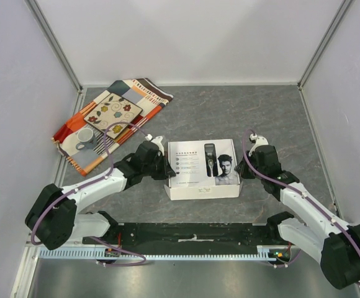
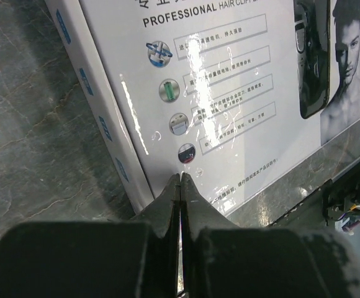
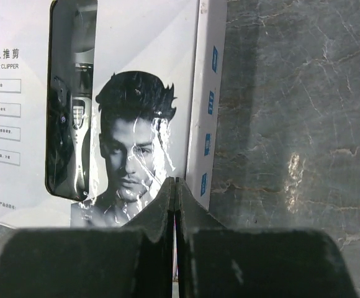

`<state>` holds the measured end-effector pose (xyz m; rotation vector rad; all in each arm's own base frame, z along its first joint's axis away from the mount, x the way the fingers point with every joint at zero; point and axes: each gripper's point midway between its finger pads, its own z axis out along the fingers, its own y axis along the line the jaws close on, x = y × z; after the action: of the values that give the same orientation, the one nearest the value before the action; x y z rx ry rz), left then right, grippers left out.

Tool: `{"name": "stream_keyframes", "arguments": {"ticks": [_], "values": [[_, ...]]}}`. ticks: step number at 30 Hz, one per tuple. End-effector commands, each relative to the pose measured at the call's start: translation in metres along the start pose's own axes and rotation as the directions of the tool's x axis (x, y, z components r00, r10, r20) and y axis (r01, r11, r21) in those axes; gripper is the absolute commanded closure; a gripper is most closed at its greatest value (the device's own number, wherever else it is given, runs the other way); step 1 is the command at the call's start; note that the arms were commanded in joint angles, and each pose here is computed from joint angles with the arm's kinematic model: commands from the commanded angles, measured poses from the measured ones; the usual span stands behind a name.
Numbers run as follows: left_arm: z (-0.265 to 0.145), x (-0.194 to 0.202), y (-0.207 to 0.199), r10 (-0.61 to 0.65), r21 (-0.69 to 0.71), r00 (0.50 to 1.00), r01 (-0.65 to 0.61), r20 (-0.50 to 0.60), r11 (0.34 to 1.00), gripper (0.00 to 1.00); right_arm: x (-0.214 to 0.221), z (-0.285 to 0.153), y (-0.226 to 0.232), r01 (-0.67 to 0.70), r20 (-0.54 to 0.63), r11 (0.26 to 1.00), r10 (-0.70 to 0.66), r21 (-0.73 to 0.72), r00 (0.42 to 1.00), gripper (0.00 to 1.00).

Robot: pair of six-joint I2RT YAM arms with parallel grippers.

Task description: Sort the hair-cutting tools

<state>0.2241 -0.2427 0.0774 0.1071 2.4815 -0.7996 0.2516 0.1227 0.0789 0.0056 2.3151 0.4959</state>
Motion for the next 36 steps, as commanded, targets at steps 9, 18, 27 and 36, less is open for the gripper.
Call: {"name": "stream_keyframes", "arguments": {"ticks": [9, 18, 27, 36], "values": [[0.014, 0.024, 0.013, -0.032, -0.028, 0.999, 0.031, -0.025, 0.999, 0.98, 0.035, 0.001, -0.027, -0.129, 0.001, 0.976, 0.131, 0.177, 0.991, 1.00], [-0.034, -0.015, -0.010, 0.003, -0.041, 0.996, 0.001, 0.086, 0.999, 0.98, -0.032, -0.036, -0.015, -0.069, 0.168, 0.979, 0.036, 0.191, 0.985, 1.00], [-0.066, -0.011, 0.020, -0.026, -0.200, 0.992, 0.050, 0.121, 0.978, 0.98, -0.032, -0.042, -0.036, -0.065, 0.156, 0.946, 0.015, 0.318, 0.988, 1.00], [-0.033, -0.007, 0.034, -0.023, -0.268, 0.997, 0.041, 0.071, 0.963, 0.98, -0.024, -0.012, -0.050, -0.080, 0.152, 0.926, 0.024, 0.370, 0.988, 1.00]]}}
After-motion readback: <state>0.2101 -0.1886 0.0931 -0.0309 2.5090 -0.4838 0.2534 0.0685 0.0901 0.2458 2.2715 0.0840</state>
